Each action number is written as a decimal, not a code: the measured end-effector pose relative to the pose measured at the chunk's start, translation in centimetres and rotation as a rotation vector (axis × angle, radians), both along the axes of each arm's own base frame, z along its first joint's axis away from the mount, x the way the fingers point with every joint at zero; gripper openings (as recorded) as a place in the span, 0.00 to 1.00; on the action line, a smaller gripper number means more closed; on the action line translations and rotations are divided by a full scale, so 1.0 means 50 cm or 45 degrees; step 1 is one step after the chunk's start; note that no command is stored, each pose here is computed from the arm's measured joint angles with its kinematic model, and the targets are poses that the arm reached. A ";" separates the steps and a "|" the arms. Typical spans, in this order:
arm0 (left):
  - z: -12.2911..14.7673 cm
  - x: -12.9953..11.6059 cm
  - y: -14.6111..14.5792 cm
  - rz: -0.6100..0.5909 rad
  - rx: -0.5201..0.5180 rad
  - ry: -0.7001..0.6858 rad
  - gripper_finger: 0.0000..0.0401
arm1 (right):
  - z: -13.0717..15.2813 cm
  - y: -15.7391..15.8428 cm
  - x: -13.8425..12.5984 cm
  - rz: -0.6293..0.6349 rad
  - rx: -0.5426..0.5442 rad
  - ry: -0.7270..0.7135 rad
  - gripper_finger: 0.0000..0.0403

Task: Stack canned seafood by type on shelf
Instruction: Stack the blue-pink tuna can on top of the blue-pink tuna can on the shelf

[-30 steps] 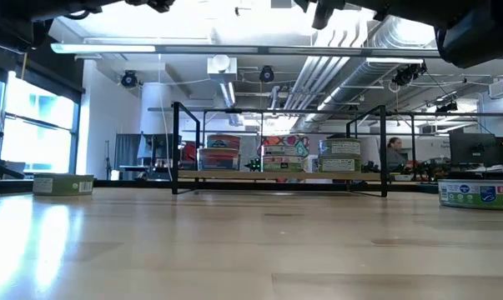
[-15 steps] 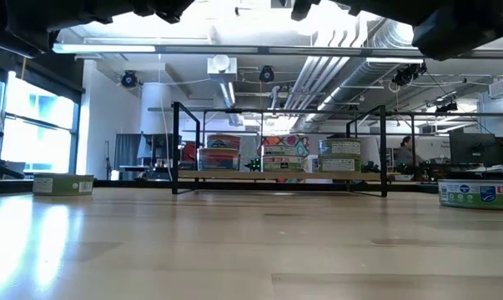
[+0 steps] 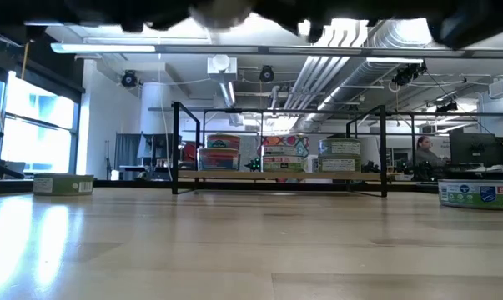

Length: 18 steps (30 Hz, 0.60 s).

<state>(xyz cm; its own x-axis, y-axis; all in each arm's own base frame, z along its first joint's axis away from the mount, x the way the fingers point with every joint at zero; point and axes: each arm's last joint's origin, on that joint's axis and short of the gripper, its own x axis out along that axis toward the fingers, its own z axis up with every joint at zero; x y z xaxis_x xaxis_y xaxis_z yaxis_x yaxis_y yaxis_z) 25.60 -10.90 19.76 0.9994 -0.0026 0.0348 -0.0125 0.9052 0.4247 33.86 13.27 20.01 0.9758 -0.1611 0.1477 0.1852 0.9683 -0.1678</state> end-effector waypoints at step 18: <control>-0.040 -0.029 0.080 0.382 0.021 0.748 0.42 | 0.077 -0.045 0.118 -0.225 -0.290 1.021 0.74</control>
<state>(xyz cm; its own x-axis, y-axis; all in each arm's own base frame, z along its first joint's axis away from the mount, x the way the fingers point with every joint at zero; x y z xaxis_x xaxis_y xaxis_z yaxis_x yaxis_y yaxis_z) 24.15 -6.89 17.76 0.8093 0.2835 -0.5144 -0.0254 0.8918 0.4517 39.78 11.03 23.88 0.7622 -0.3709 -0.5305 0.0720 0.8630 -0.5000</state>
